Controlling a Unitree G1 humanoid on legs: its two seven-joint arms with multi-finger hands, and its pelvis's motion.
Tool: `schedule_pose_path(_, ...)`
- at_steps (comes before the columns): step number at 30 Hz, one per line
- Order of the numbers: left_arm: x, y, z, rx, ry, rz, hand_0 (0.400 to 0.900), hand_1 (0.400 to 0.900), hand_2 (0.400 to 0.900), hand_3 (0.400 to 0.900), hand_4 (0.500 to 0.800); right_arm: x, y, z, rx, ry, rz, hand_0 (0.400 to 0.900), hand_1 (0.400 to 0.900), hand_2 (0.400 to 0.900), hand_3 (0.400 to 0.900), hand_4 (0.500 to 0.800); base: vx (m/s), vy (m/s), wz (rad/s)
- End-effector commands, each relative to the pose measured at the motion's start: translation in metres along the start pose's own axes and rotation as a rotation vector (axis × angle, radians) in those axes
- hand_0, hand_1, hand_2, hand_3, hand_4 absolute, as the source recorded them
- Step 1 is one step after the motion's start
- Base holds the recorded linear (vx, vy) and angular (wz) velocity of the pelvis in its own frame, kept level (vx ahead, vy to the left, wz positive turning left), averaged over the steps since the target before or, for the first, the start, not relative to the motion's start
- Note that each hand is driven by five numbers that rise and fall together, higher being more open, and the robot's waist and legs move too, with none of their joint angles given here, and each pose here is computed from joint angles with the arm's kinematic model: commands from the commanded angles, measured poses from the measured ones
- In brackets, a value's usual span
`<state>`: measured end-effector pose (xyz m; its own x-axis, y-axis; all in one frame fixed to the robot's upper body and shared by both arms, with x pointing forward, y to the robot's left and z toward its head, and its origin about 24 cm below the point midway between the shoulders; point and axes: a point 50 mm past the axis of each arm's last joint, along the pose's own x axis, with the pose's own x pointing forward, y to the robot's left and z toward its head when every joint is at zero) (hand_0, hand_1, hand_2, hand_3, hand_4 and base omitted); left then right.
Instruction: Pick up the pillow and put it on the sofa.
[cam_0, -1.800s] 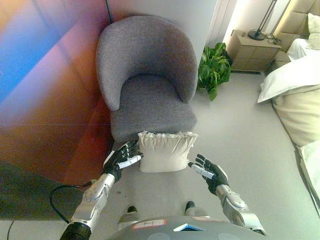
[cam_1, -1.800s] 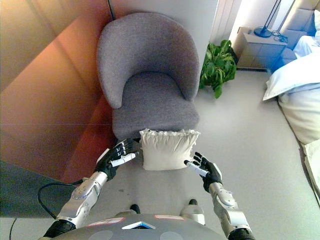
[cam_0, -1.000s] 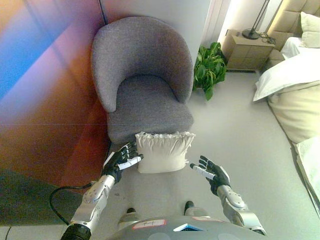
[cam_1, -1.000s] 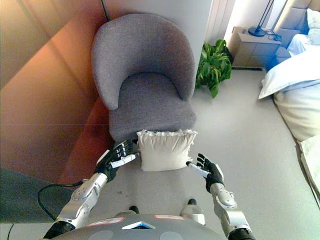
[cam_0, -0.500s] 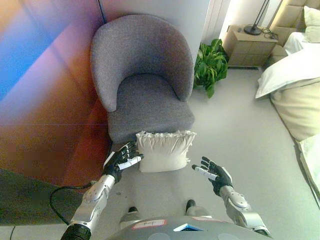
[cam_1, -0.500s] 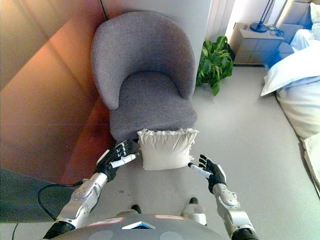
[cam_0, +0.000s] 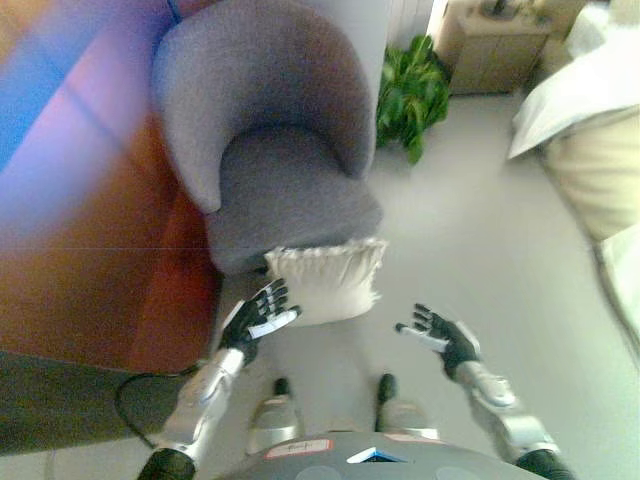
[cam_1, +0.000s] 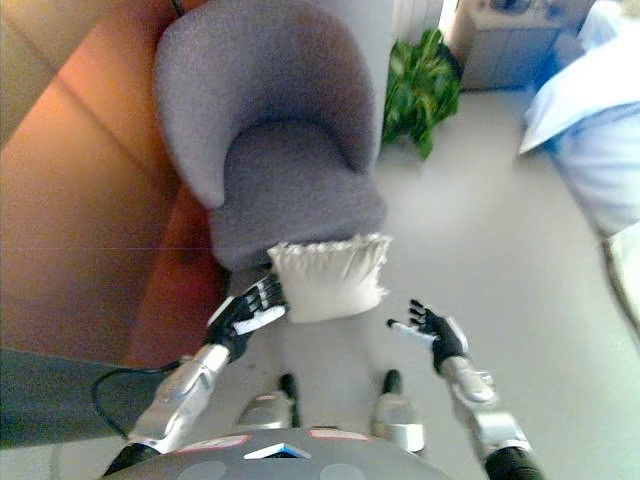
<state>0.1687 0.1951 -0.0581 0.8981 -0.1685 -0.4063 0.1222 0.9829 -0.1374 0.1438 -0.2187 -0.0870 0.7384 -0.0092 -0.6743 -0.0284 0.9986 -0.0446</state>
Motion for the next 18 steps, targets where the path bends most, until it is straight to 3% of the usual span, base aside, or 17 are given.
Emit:
schedule_pose_path(1, -0.002, 0.005, 0.038, 0.013, -0.236, 0.01, 0.9, 0.9, 0.9, 0.9, 0.8, 0.003, 0.007, 0.052, -0.024, -0.278, 0.051, 0.9, 0.9, 0.9, 0.9, 0.8, 0.441, 0.261, -0.42)
schedule_pose_path(5, 0.005, 0.014, 0.048, 0.013, -0.226, 0.027, 0.9, 0.9, 0.9, 0.9, 0.8, 0.005, 0.009, 0.053, -0.01, -0.246, 0.046, 0.9, 0.9, 0.9, 0.9, 0.8, 0.481, 0.276, -0.09)
schedule_pose_path(13, 0.006, 0.021, 0.056, 0.103, -0.202, 0.01, 0.9, 0.9, 0.9, 0.9, 0.8, -0.003, 0.022, 0.042, 0.061, -0.213, 0.025, 0.9, 0.9, 0.9, 0.9, 0.8, 0.446, 0.294, 0.19)
schedule_pose_path(18, 0.009, 0.02, 0.067, 0.113, -0.216, -0.012, 0.9, 0.9, 0.9, 0.9, 0.8, 0.003, 0.019, 0.051, -0.068, -0.249, -0.134, 0.9, 0.9, 0.9, 0.9, 0.8, 0.289, 0.011, 0.28)
